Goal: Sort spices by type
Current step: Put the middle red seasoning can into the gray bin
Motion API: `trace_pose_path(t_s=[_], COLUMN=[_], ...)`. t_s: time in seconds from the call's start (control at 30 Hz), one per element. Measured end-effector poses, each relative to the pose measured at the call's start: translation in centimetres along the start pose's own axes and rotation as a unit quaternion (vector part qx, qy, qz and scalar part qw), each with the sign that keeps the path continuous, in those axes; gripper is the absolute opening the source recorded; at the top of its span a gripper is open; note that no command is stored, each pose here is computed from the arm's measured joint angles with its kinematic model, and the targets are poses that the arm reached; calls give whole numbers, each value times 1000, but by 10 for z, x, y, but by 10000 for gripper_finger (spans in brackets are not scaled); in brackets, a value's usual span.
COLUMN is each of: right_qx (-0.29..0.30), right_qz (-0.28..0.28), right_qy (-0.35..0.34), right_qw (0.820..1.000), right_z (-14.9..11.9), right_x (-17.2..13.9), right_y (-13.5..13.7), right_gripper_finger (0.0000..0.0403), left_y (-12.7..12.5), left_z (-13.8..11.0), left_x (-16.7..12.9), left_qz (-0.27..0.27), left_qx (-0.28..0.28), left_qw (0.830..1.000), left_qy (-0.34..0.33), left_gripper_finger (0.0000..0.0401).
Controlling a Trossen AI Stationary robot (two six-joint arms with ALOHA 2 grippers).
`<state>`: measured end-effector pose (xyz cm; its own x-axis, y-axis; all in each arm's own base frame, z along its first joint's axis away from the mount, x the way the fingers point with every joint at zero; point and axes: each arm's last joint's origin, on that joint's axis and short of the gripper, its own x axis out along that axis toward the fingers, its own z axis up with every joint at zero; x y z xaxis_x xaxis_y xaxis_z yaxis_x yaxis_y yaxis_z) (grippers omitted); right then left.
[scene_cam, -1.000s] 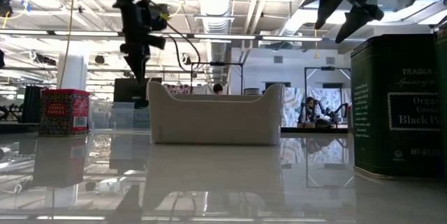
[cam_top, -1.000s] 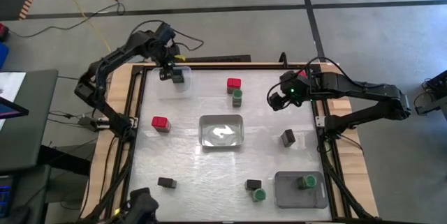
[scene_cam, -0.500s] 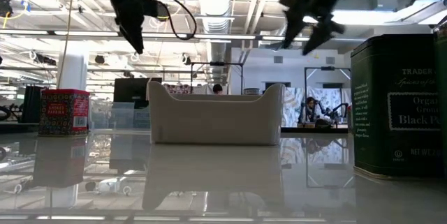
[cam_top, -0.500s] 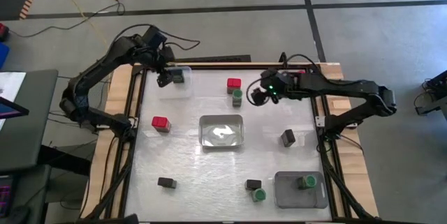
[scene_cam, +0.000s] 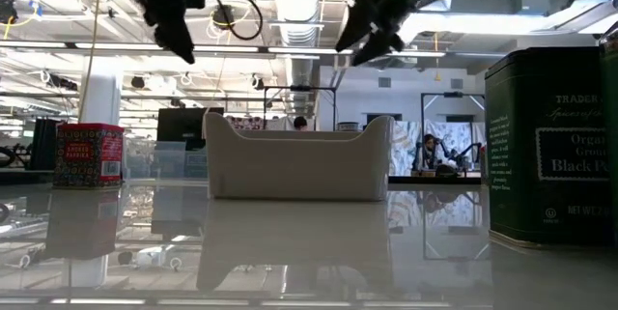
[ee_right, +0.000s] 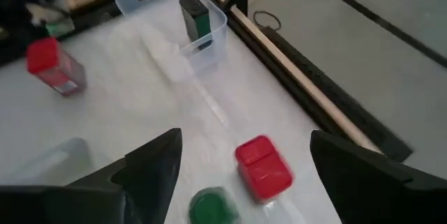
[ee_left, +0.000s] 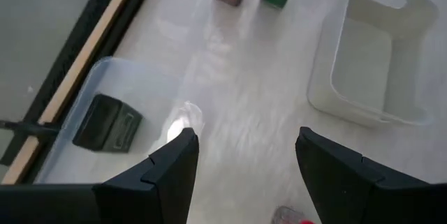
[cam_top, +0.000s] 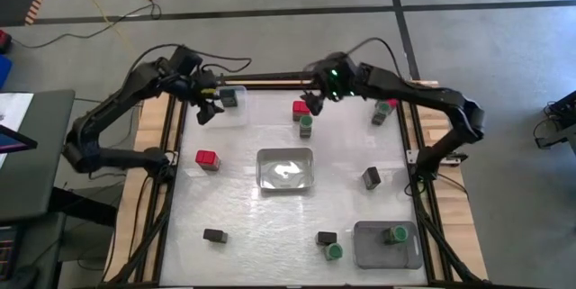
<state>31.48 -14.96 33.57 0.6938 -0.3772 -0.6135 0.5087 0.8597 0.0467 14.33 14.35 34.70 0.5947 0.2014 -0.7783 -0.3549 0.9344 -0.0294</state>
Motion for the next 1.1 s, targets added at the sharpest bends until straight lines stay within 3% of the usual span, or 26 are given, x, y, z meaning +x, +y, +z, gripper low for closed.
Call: trace_pose_path(t_s=[0.2, 0.4, 0.57, 0.83, 1.1], right_qx=[-92, -161, -192, -195, -194], right_qz=[5, 15, 28, 41, 45], right_qy=[75, 169, 246, 334, 365], right_qw=[993, 972, 950, 921, 909], right_z=[33, 41, 29, 2, -13], right_x=[24, 58, 89, 125, 147], right_y=[-1, -3, -8, -19, -26], right_gripper_finger=[340, 340, 340, 321, 306], left_y=[-10, -26, -38, -43, -43], left_z=[-29, -54, -69, -76, -79], left_x=[-1, -2, 2, 12, 15], left_qz=[45, 108, 122, 111, 114], left_qx=[-27, -59, -66, -62, -63], left_qw=[997, 985, 982, 986, 986], left_qy=[-63, -124, -130, -109, -101], left_gripper_finger=[229, 229, 229, 229, 229])
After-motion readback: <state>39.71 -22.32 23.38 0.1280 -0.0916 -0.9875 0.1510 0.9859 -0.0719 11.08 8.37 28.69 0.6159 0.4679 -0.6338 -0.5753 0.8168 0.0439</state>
